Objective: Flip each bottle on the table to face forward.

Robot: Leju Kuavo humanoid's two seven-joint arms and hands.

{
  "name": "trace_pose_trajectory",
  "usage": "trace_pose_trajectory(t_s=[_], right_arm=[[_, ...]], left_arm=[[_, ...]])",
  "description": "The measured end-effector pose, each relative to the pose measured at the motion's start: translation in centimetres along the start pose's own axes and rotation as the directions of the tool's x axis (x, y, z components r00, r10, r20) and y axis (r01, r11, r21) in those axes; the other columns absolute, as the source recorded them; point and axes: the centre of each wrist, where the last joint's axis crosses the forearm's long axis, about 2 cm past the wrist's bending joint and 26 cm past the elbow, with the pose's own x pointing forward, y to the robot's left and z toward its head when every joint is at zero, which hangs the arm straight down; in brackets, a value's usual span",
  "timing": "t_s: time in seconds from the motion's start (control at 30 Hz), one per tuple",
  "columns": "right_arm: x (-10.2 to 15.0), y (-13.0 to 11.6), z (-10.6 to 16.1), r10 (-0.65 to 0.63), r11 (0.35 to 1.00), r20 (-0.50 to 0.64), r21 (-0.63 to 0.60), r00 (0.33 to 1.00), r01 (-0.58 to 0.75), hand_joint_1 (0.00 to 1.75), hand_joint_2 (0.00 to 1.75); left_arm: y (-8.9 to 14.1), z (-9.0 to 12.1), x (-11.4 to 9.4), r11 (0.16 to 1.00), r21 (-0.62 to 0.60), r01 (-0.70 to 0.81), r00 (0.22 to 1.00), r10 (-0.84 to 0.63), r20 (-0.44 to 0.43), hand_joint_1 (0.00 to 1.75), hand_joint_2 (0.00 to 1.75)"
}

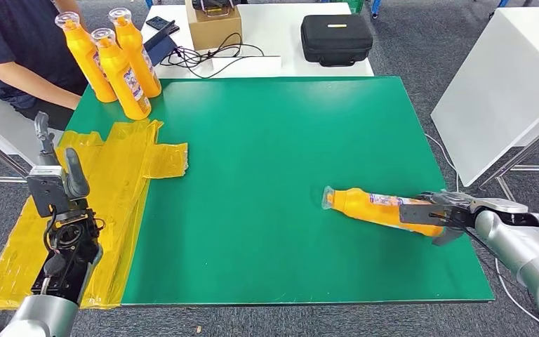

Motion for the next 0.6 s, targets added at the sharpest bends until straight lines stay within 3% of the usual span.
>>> trace_pose_trajectory(t_s=[0.37, 0.6], right_arm=[[1.6, 0.2, -1.2, -0.025, 1.000, -0.022, 0.005, 0.999, 0.025, 0.00, 1.75], [3.5, -0.3, -1.8, -0.073, 0.997, 0.038, 0.014, 0.997, 0.073, 0.00, 1.75]], left_arm=[[-0.1, 1.3, -0.1, 1.000, -0.014, -0.002, 1.000, 0.002, -0.020, 0.00, 0.00], [-0.1, 1.3, 0.0, 1.000, -0.010, -0.008, 1.000, 0.008, -0.016, 0.00, 0.00]])
